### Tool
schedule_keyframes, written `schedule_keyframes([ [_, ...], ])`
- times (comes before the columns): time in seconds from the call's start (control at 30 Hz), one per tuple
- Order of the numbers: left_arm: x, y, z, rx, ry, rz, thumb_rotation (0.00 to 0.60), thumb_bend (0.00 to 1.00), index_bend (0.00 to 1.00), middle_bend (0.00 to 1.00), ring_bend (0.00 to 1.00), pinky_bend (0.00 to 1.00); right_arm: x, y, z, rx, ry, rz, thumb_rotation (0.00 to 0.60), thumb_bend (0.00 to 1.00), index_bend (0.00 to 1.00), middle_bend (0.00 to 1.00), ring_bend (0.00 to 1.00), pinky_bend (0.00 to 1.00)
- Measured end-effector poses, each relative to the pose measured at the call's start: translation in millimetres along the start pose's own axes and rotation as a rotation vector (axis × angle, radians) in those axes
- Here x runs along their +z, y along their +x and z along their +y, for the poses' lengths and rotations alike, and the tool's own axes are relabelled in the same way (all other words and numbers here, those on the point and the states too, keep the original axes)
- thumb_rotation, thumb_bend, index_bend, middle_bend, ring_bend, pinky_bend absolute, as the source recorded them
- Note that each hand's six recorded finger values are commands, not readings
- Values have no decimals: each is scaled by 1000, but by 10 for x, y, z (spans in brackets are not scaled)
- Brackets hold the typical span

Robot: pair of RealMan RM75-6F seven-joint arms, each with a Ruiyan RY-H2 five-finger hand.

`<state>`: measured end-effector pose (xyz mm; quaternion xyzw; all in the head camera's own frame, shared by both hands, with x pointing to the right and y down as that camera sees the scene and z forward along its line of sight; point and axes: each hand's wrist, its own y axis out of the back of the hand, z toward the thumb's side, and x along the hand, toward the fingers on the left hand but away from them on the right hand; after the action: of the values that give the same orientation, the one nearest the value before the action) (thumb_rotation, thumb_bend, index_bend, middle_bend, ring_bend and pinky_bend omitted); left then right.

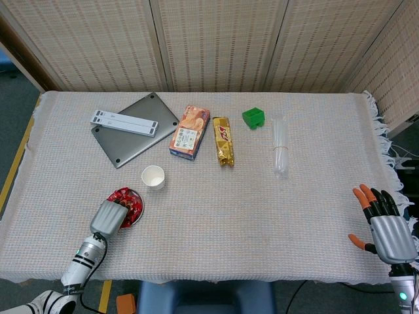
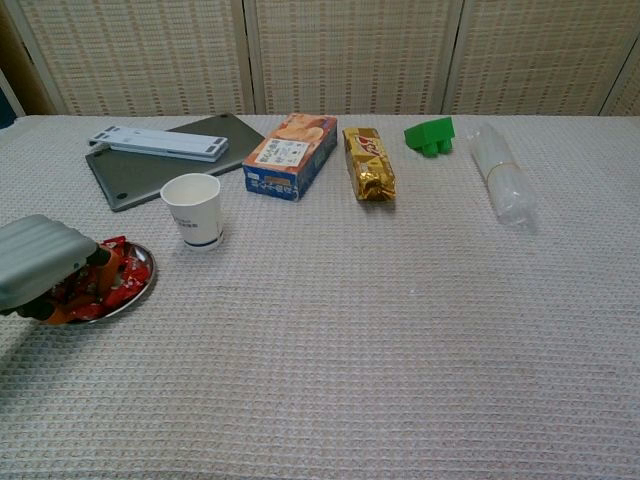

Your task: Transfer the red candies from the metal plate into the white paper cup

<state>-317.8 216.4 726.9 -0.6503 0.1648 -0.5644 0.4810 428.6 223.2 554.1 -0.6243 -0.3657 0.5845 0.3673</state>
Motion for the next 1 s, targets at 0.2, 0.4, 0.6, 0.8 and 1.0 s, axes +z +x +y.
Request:
schedule_keyframes([
  [0.2, -22, 6, 64, 36, -33, 2, 600, 589, 651, 615, 551, 978, 25, -13, -33, 16, 4, 7, 600, 62, 0, 0, 0, 0],
  [0.4, -42, 16, 133, 72, -39, -3, 600, 695, 721, 726, 630, 1000, 33, -11, -32, 15, 3, 9, 600, 62, 0, 0, 0, 0],
  [0.6, -157, 78, 368, 145, -68, 11, 600, 703, 730, 731, 658, 1000, 13, -7, -4, 5, -4, 2, 600, 62, 0, 0, 0, 0],
  [0.8, -153, 263, 734, 237, -105, 3, 600, 707, 730, 731, 658, 1000, -2, -15, 7, 2, -7, -4, 600, 62, 0, 0, 0, 0],
  [1.0, 30, 530, 982, 280, -111, -36, 600, 705, 727, 731, 659, 1000, -16, -26, 2, 4, -2, -11, 600, 63, 0, 0, 0, 0],
])
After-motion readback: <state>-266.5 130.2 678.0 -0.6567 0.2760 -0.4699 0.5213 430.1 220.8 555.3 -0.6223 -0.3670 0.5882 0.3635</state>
